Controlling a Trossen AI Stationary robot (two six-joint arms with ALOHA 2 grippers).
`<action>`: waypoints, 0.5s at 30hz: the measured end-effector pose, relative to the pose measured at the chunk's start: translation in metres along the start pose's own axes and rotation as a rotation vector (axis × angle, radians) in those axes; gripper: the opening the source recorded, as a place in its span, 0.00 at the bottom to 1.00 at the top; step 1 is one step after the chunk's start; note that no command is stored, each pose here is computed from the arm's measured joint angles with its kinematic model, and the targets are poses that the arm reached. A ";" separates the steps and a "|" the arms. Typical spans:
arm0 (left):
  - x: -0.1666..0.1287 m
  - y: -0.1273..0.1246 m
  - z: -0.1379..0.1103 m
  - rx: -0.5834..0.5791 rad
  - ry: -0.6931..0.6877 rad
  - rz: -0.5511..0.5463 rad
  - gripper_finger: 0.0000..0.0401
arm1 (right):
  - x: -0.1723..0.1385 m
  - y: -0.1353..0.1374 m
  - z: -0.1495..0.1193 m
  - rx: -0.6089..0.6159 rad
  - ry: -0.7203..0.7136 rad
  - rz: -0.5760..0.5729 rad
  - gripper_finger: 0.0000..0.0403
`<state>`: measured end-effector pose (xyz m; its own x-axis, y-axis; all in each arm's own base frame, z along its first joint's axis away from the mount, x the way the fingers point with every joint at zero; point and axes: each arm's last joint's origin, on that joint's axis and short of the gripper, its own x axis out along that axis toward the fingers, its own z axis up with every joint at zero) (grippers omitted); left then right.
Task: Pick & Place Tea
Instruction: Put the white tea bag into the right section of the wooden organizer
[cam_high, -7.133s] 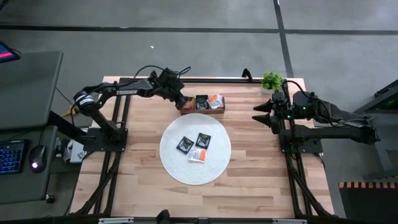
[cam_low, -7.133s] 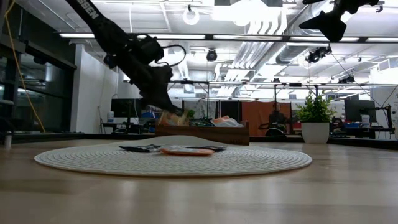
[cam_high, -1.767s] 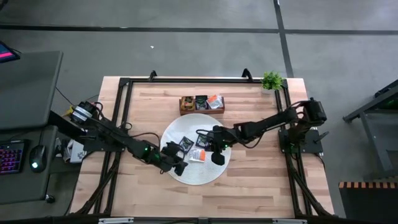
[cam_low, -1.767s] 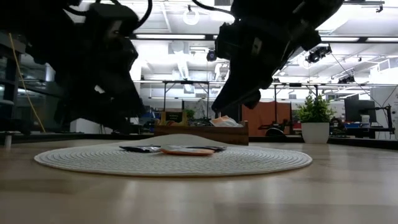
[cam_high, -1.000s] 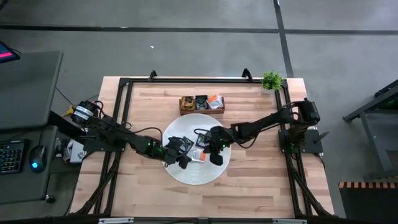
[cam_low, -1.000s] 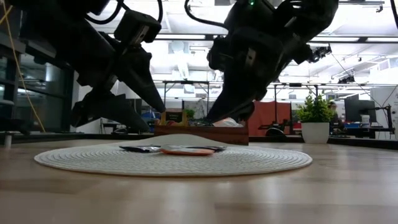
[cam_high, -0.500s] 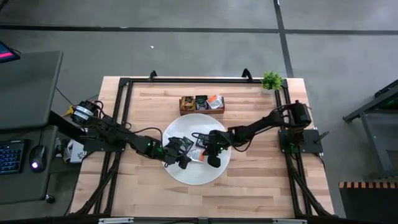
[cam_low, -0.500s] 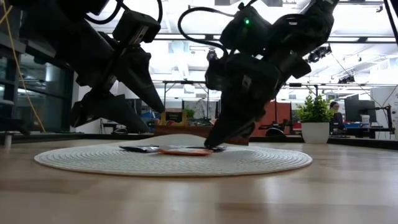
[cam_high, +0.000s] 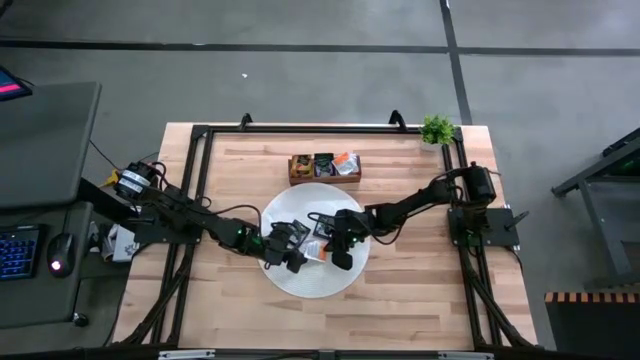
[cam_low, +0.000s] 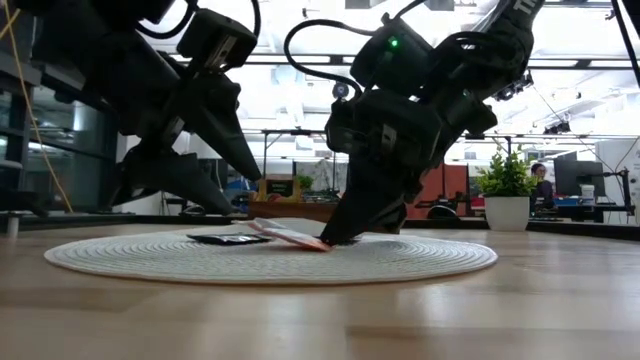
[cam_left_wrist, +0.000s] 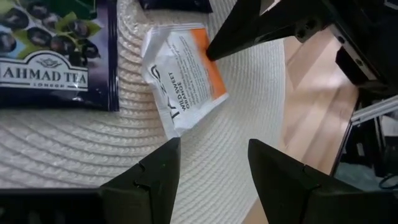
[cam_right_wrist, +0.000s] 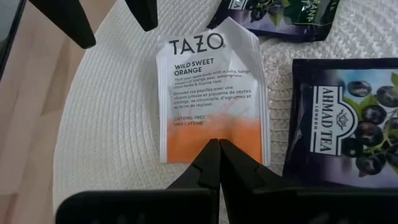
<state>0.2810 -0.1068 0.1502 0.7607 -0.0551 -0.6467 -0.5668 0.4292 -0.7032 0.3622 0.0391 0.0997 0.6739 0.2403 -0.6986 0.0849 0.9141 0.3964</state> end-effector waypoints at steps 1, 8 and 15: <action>0.000 0.000 0.000 -0.013 0.001 0.001 0.46 | 0.000 0.000 0.000 0.000 -0.002 0.001 0.00; 0.000 0.004 0.000 -0.136 -0.006 0.043 0.46 | 0.000 0.000 0.000 -0.005 -0.007 0.002 0.00; 0.002 0.012 0.009 -0.165 -0.003 0.111 0.46 | 0.000 0.000 0.000 -0.010 -0.014 -0.001 0.00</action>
<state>0.2782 -0.0937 0.1428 0.6913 -0.0125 -0.7225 -0.6915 0.2785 -0.6665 0.3628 0.0392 0.0997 0.6840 0.2351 -0.6906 0.0784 0.9175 0.3900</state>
